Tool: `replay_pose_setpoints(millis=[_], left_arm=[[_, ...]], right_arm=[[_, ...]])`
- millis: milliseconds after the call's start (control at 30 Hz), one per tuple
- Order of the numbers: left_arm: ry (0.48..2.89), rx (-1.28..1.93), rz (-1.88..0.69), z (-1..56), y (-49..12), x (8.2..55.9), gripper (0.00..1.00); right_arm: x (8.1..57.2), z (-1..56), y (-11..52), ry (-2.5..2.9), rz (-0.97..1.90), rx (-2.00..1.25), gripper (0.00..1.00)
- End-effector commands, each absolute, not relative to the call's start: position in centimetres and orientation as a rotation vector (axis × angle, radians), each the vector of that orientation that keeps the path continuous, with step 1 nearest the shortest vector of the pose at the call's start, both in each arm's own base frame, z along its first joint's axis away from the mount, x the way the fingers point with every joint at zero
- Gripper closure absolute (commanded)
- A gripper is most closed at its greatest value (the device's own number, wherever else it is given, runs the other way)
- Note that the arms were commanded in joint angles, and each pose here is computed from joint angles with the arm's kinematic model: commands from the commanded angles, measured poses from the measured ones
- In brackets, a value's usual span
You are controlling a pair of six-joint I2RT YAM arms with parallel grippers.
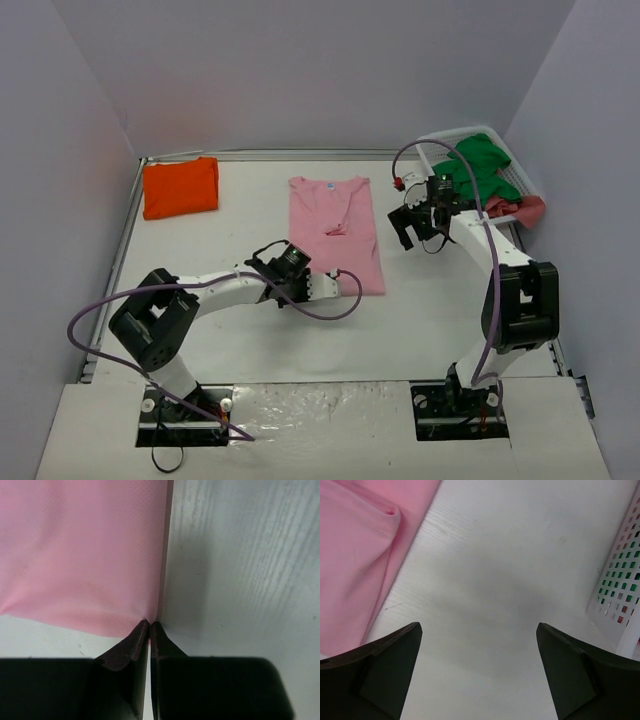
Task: Fold and stack the t-shirts
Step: Grab one side of the 2/3 rectangular tshirt with both arms
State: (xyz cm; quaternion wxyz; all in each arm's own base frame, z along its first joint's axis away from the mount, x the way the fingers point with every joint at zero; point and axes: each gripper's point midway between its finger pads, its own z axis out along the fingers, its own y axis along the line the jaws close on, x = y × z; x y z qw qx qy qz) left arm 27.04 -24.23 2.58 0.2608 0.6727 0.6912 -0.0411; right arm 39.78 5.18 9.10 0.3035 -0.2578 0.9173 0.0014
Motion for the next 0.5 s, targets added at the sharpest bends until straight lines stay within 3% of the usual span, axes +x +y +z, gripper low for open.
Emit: replay_pose_setpoints(millis=[0, 167, 467], left_arm=[[1.886, 1.905, -0.273, 4.0, -23.6, 24.8, 0.98], [1.886, 1.976, -0.377, 4.8, -23.2, 24.3, 0.98], [1.938, 2.039, -0.569, 5.0, -22.9, 23.1, 0.98]], right_arm=[[38.2, 13.2, 7.7, 2.272, 0.16, -0.802, 0.06], [34.9, 15.5, 10.4, 2.085, 0.33, -0.982, 0.02], [28.7, 15.8, 12.7, 1.871, 0.464, -1.271, 0.14]])
